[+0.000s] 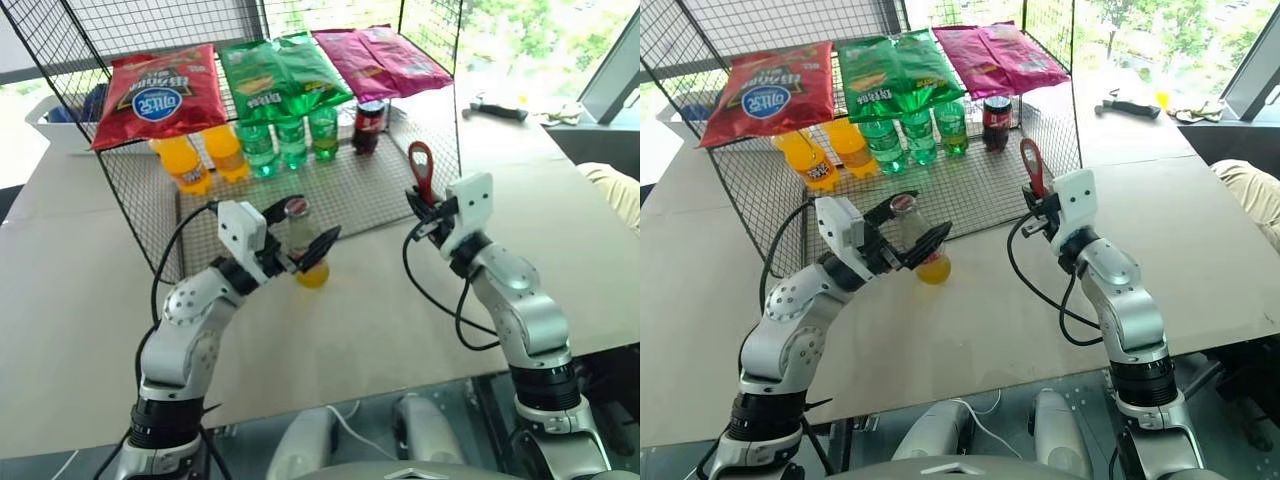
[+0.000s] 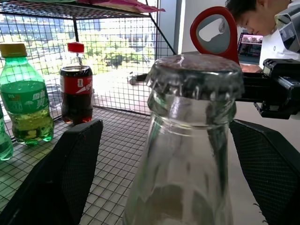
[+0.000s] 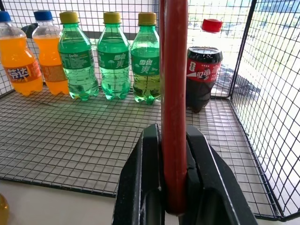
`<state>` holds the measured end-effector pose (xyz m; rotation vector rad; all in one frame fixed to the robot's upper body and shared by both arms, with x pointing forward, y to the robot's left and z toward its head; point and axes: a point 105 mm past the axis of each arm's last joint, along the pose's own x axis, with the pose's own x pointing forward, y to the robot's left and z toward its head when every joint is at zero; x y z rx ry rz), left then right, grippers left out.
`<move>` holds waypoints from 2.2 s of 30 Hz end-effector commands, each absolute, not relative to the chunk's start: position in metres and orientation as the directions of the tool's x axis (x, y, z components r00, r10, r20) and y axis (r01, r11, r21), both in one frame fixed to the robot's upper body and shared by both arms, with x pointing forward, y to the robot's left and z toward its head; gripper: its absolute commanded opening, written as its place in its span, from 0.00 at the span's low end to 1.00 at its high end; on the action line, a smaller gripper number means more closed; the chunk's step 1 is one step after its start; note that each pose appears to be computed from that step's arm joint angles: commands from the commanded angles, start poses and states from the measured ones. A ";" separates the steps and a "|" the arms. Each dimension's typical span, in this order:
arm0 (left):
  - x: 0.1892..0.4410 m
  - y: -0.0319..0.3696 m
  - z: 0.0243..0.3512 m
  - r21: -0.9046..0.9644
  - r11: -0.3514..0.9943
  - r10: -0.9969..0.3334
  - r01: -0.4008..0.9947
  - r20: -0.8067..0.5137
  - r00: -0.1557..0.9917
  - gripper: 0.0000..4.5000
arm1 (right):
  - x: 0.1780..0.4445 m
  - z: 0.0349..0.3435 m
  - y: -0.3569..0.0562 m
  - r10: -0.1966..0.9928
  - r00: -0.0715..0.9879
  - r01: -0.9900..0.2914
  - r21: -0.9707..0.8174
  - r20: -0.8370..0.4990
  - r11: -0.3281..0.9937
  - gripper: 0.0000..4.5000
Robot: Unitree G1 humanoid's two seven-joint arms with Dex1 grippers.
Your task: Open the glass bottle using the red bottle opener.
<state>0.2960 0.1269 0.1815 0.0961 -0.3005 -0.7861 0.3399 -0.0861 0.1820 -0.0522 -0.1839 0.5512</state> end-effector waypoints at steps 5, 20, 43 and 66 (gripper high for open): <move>0.293 0.126 0.182 0.235 0.703 -0.711 0.671 0.258 0.654 0.99 | 0.339 0.199 -0.084 0.528 0.820 -0.514 -0.119 0.222 0.849 0.00; 0.292 0.127 0.183 0.188 0.710 -0.698 0.679 0.315 0.643 0.46 | 0.340 0.200 -0.083 0.537 0.813 -0.522 -0.127 0.224 0.843 0.00; 0.291 0.123 0.182 0.187 0.704 -0.704 0.685 0.312 0.638 0.46 | 0.331 0.200 -0.025 0.749 0.635 -0.597 -0.495 0.190 0.632 0.00; 0.290 0.124 0.175 0.170 0.703 -0.705 0.690 0.296 0.645 0.46 | 0.324 0.161 0.038 0.896 0.399 -0.281 -0.905 0.193 0.320 0.00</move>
